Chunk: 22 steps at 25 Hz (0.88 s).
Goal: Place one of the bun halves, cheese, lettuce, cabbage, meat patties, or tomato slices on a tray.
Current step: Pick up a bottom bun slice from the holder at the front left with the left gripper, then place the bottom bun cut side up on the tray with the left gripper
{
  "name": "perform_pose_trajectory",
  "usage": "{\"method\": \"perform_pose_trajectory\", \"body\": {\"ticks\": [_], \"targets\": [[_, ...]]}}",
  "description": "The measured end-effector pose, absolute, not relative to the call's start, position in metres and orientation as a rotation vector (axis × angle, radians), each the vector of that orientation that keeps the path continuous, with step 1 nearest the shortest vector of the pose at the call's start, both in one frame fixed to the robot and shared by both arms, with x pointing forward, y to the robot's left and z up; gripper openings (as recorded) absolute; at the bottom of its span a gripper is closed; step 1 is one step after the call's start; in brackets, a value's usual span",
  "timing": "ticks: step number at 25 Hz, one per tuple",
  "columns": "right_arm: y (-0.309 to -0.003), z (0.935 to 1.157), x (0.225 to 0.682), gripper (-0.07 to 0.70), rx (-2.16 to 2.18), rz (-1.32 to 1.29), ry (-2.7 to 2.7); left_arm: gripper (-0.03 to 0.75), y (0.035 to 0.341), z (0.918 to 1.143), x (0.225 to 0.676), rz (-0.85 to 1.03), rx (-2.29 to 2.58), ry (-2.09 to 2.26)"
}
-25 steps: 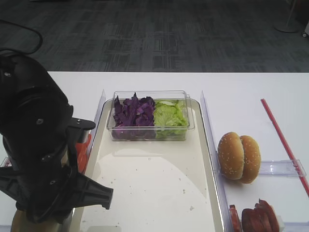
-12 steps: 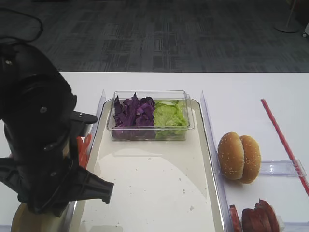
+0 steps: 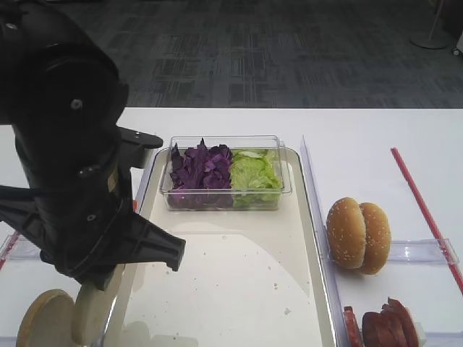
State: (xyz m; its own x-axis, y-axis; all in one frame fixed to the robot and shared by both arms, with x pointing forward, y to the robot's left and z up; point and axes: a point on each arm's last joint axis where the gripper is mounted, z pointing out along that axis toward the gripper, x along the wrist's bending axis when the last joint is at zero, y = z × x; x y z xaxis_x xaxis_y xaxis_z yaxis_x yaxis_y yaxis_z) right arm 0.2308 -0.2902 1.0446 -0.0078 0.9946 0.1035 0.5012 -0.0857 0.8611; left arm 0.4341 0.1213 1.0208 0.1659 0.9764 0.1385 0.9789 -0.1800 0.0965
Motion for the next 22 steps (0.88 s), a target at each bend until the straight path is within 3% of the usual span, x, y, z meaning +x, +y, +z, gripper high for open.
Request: {"method": "perform_pose_trajectory", "body": {"ticks": [6,22], "targets": [[-0.290,1.045,0.231,0.536,1.650,1.014,1.566,0.110,0.122,1.022,0.436,-0.220,-2.416,-1.970],[-0.290,1.045,0.231,0.536,1.650,1.014,1.566,0.110,0.130,1.035,0.456,0.198,-2.637,-2.142]]}}
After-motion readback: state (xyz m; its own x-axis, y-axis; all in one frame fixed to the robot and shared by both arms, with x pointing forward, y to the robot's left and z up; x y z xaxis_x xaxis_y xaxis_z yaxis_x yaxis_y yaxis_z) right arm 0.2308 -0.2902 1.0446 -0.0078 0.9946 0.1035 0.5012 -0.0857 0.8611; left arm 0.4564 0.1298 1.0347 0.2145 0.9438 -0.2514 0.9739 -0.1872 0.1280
